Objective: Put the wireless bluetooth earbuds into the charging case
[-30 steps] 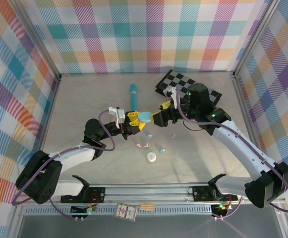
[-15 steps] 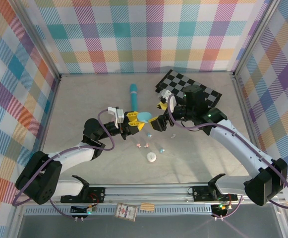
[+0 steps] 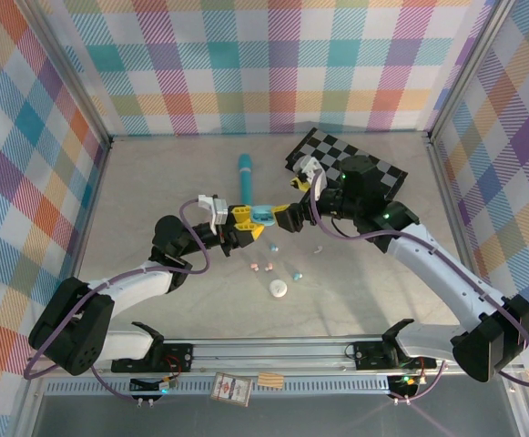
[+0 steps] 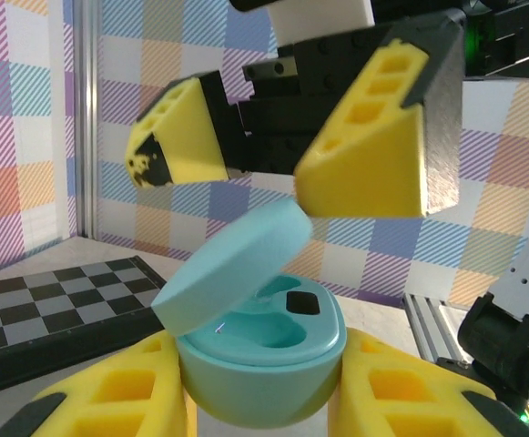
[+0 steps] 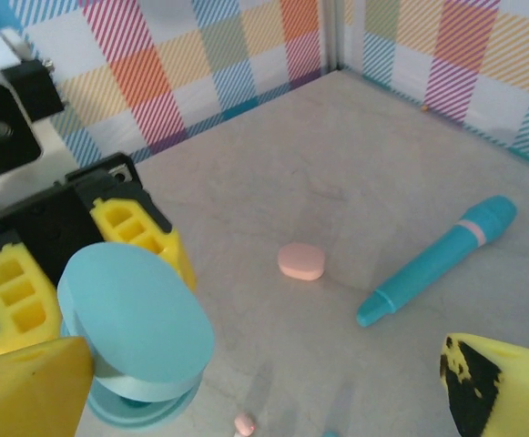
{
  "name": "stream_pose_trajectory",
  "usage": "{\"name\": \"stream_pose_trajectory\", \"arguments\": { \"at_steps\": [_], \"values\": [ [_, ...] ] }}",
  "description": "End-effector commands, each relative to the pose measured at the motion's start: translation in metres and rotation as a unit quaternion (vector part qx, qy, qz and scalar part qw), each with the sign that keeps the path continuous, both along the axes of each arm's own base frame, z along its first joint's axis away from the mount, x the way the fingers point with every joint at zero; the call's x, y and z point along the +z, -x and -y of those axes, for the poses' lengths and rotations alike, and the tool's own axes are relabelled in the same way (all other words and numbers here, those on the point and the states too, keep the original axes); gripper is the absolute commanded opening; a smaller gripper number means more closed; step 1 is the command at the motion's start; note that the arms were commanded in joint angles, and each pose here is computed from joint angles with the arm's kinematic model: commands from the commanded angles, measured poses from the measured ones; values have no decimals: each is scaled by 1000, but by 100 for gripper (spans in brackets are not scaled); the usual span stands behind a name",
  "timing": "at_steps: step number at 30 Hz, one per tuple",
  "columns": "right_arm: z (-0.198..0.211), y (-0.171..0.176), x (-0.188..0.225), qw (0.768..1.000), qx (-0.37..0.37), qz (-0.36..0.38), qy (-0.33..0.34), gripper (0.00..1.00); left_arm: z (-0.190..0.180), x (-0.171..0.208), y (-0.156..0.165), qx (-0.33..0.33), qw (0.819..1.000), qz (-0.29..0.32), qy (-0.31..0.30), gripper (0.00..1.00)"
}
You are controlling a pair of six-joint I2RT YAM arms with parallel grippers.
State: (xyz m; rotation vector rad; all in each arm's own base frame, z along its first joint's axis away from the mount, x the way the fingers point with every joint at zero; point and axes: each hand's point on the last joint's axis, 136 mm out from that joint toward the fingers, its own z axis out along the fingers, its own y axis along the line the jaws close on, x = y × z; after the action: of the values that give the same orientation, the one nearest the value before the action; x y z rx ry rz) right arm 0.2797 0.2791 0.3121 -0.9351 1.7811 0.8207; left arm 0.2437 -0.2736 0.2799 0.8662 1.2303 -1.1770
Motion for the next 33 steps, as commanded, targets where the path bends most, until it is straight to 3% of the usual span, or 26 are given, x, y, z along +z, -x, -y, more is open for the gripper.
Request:
{"name": "stream_pose_trajectory", "arguments": {
  "at_steps": [1,9,15,19,23,28,33],
  "values": [
    [5,-17,10,999,-46,5,-12,97,1,23,16,-33,998,44,15,29],
    [3,-18,23,999,-49,-5,-24,97,0,21,17,-31,998,45,12,29],
    [-2,10,39,998,11,-10,-57,98,-3,17,13,-20,999,40,10,29],
    [3,22,52,995,10,-17,-95,98,-8,15,9,-7,999,38,12,29],
    [23,16,50,986,-44,-72,-141,99,-13,17,7,1,999,41,15,29],
    [69,-7,7,956,-167,-161,-180,99,-19,19,9,7,999,44,17,29],
    [97,-10,-63,927,-251,-253,-120,99,-22,20,11,10,999,44,16,29]
  ]
}}
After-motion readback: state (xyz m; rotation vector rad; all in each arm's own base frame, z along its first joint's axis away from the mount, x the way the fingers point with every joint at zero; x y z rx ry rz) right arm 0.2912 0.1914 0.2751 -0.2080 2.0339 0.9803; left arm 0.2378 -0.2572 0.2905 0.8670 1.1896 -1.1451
